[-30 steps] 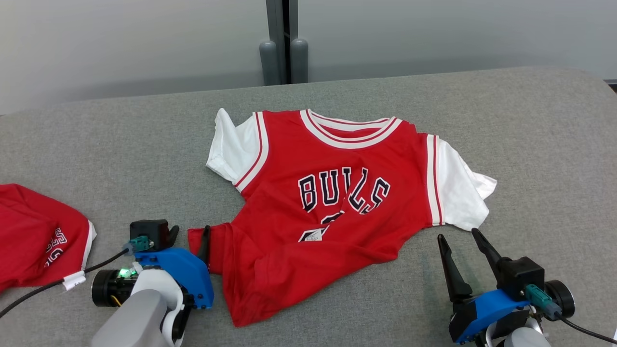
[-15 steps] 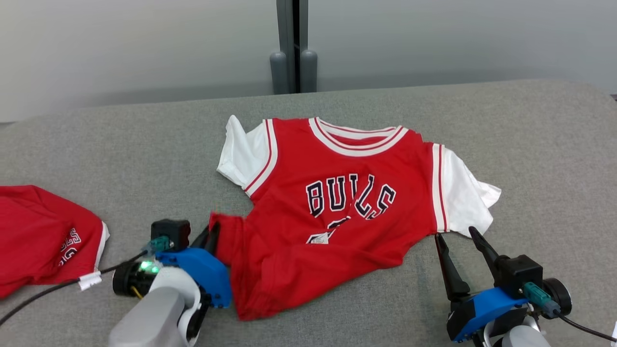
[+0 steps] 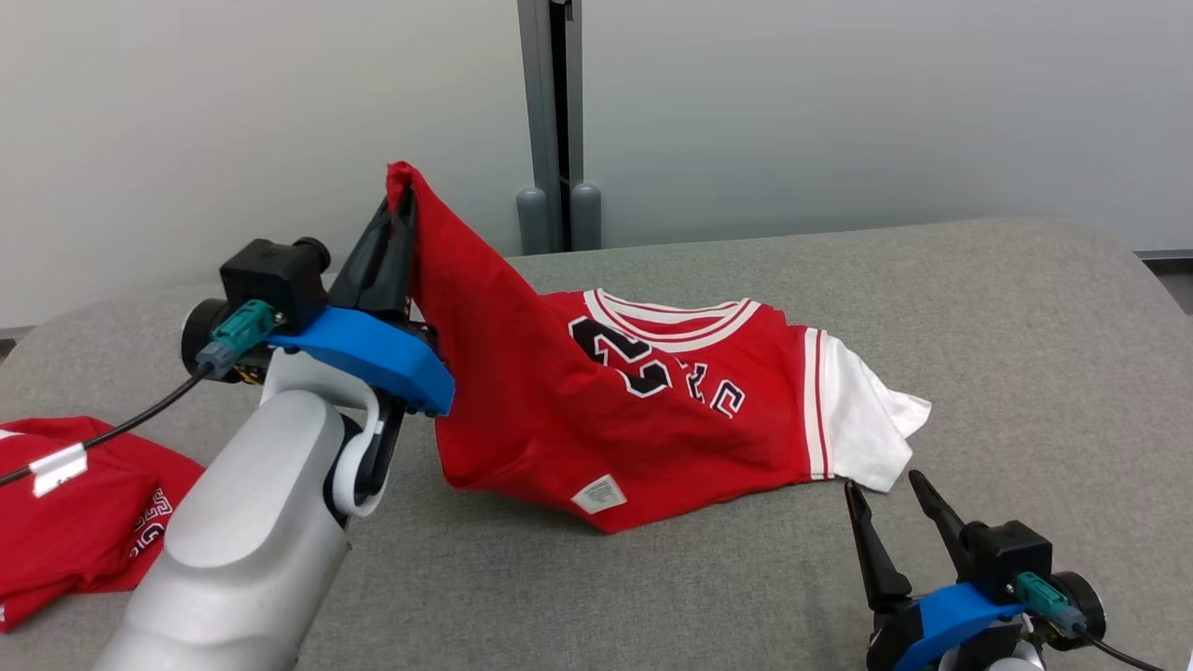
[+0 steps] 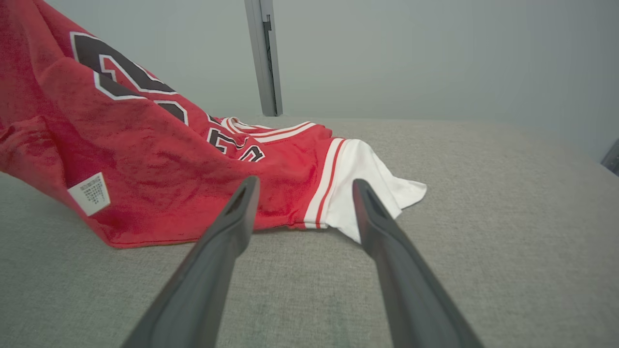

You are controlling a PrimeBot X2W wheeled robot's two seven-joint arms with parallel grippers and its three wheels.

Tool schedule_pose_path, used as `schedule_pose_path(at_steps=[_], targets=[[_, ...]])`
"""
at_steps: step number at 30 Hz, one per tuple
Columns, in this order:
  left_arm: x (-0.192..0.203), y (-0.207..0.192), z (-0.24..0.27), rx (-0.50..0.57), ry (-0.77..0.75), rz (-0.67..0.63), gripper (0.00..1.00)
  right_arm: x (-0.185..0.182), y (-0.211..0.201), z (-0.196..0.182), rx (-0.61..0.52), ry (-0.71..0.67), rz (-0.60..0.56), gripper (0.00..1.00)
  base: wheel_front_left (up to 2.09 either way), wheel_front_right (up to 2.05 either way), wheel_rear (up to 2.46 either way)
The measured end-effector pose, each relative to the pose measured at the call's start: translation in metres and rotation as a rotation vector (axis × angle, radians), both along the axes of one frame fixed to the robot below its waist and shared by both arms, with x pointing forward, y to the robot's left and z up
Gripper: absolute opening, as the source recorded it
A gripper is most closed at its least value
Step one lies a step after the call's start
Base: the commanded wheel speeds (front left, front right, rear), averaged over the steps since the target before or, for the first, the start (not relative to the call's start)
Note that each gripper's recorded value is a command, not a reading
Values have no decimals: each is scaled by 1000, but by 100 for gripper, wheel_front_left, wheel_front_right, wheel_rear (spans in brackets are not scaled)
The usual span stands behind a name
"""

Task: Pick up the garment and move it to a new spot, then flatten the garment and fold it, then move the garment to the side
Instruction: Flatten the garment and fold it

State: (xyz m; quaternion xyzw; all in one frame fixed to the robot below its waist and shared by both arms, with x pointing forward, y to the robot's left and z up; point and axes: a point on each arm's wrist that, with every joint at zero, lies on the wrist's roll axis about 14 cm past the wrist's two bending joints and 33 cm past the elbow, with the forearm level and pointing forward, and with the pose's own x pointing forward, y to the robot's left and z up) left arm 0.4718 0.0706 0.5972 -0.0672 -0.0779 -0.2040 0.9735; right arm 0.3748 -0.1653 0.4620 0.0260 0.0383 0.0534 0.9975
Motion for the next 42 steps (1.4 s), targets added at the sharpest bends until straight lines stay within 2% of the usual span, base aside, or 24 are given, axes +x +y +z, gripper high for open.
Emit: schedule_pose_path(at_steps=[2, 11, 21, 22, 23, 30, 39, 42], targets=[[4, 8, 2, -4, -3, 18, 0, -3, -5, -2, 1, 6, -17, 100, 0, 0, 0], [35, 49, -78, 100, 206, 91, 0, 3, -14, -19, -2, 53, -40, 100, 0, 0, 0], [97, 79, -79, 127, 157, 164, 0, 20, -21, -26, -19, 69, -50, 100, 0, 0, 0], [99, 80, -86, 132, 174, 164, 30, 21, -20, -26, -20, 68, -46, 100, 0, 0, 0], [101, 81, -92, 131, 188, 170, 100, 21, -20, -26, -18, 69, -46, 100, 0, 0, 0], [93, 91, -98, 105, 200, 240, 100, 27, -16, -12, -6, 24, -37, 100, 0, 0, 0], [26, 113, -103, 27, 206, 344, 100, 28, -8, 15, 10, -56, -19, 100, 0, 0, 0], [1, 115, -105, 34, 200, 354, 100, 27, -6, 21, 8, -74, -17, 100, 0, 0, 0]])
